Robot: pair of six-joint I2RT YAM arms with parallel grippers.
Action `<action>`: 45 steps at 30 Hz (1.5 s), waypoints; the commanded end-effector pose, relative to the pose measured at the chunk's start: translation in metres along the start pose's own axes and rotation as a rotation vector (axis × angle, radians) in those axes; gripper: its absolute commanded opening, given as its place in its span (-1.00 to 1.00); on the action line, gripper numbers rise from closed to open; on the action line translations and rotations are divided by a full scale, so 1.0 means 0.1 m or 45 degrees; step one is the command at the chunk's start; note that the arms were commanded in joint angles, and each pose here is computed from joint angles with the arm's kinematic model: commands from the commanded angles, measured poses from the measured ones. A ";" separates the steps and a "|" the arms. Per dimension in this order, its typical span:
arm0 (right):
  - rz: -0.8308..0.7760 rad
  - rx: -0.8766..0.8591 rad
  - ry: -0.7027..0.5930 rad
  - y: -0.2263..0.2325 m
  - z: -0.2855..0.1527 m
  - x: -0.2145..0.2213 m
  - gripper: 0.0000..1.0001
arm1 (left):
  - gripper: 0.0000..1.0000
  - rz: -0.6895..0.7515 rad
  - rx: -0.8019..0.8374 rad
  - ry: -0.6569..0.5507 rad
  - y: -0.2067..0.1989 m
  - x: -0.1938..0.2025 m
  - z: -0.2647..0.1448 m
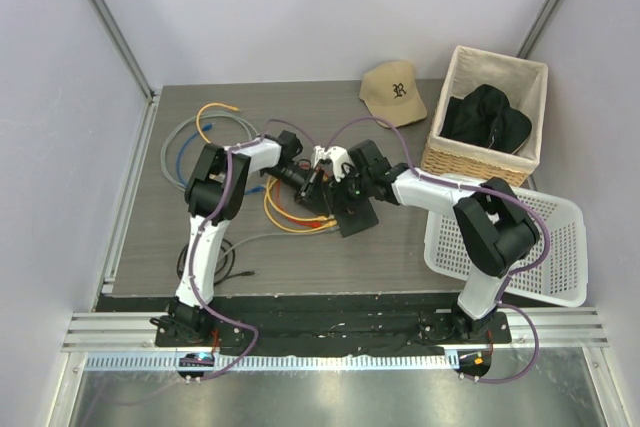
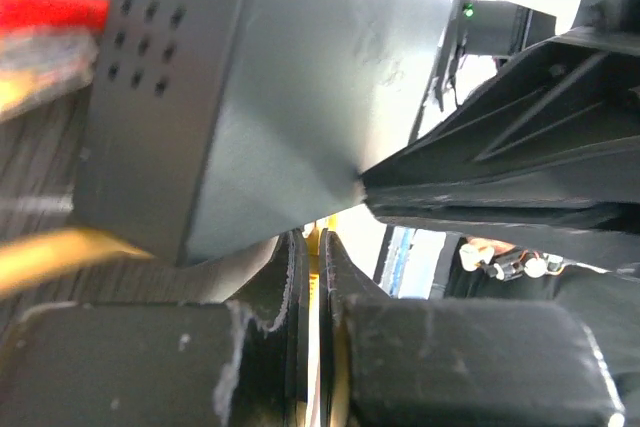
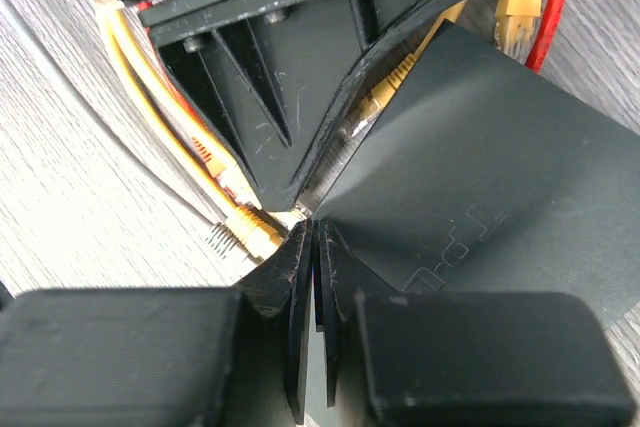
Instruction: Pull the plug from the switch port
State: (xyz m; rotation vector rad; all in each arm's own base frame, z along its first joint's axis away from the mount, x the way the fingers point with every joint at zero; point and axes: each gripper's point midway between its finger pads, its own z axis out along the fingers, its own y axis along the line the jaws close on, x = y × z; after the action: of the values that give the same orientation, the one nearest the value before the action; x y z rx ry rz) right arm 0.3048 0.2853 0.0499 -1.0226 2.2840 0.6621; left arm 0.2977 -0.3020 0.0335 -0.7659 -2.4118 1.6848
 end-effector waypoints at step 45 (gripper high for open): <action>0.034 0.088 0.299 -0.08 -0.05 0.80 -0.74 | 0.16 -0.268 -1.390 -0.387 0.64 0.16 -2.03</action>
State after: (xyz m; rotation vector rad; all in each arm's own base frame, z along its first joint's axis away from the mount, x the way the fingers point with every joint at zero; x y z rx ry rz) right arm 0.2965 0.2870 0.0461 -1.0406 2.2774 0.6851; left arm 0.3602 -0.0926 0.0428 -0.3805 -3.3678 0.2211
